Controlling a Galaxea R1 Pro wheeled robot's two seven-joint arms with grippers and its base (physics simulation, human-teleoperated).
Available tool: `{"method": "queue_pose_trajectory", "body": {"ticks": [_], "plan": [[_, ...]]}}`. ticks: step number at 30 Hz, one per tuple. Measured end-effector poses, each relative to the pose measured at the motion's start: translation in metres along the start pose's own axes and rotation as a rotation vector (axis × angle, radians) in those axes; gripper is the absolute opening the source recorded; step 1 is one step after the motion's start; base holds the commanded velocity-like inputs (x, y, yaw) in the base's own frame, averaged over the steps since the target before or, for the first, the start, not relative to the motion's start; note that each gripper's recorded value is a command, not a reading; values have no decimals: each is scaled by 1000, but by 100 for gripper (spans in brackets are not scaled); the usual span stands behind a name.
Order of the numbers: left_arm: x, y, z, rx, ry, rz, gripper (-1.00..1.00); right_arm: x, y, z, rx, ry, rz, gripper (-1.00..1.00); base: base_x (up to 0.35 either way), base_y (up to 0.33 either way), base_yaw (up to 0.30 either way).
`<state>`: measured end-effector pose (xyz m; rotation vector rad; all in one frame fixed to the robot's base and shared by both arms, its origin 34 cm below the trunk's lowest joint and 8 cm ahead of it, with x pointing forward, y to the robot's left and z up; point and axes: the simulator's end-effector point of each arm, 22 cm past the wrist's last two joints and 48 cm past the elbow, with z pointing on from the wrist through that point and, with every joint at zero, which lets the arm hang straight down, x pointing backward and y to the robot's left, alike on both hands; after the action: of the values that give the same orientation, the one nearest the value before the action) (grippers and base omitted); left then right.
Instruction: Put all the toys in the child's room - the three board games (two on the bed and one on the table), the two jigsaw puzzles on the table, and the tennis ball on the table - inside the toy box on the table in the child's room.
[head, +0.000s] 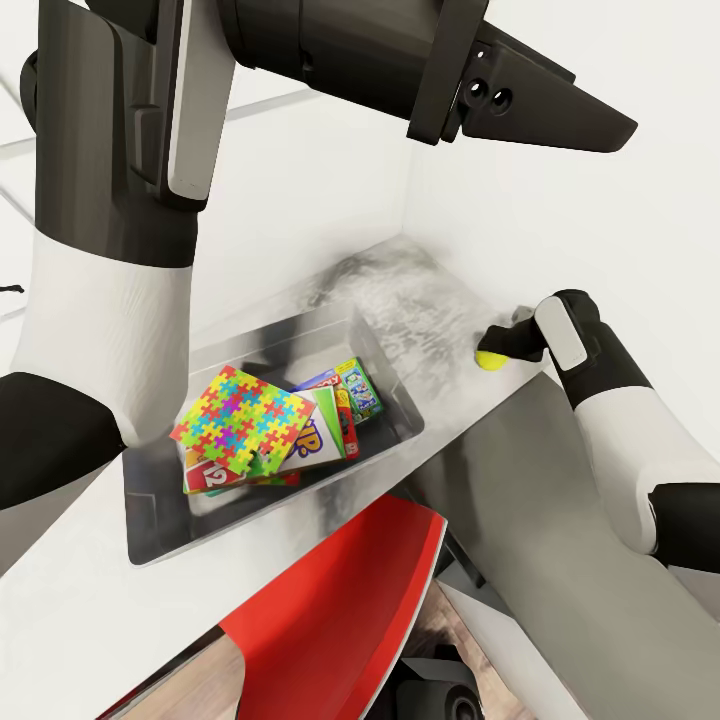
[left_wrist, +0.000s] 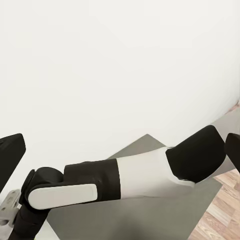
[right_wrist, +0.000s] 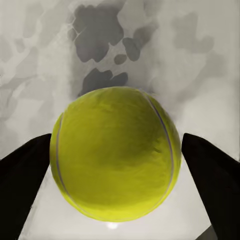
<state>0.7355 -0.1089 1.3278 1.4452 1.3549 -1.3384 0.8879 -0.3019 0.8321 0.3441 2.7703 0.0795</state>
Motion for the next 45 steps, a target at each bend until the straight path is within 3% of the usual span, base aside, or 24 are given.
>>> {"method": "queue_pose_trajectory", "body": {"ticks": [45], "plan": [[3, -1, 4, 4, 14, 1, 100, -4, -1, -3, -4, -12, 0, -100, 0, 0, 0]]}}
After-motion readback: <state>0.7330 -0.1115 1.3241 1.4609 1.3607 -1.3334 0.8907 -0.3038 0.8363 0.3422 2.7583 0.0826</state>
